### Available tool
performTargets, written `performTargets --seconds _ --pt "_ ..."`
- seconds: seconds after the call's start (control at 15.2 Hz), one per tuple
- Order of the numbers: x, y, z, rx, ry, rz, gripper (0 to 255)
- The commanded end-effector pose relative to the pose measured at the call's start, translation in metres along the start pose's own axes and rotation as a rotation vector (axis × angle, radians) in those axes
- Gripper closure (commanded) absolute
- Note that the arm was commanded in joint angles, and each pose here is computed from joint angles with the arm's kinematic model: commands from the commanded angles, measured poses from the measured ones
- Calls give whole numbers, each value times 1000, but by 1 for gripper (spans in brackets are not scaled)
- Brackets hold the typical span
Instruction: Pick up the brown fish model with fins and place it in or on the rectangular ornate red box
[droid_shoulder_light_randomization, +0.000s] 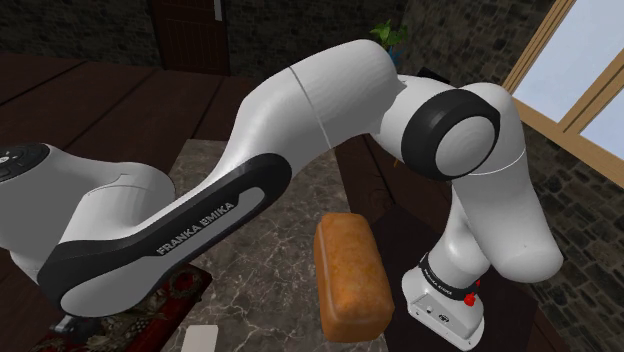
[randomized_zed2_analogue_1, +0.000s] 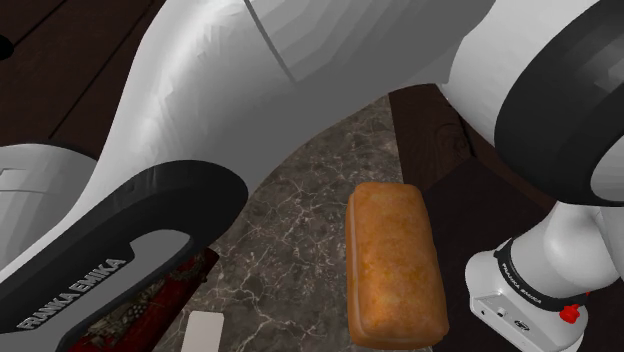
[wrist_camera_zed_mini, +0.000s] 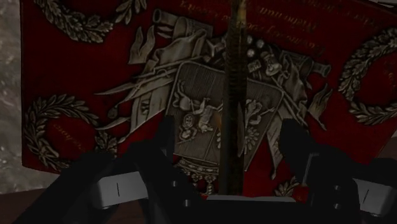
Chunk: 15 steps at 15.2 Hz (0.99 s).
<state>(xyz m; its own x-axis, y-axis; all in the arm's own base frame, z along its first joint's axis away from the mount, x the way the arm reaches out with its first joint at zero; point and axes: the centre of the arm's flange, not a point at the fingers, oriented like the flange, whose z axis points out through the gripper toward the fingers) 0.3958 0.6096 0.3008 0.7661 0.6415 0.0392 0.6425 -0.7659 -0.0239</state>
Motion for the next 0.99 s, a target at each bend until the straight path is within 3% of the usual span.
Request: performTargets --seconds 0.0,0.2,0.46,0.92 --pt "0 0 0 0 0 0 0" --pt "0 0 0 0 0 0 0" --pt "0 0 -50 0 0 0 0" --pt "0 0 -50 0 0 0 0"
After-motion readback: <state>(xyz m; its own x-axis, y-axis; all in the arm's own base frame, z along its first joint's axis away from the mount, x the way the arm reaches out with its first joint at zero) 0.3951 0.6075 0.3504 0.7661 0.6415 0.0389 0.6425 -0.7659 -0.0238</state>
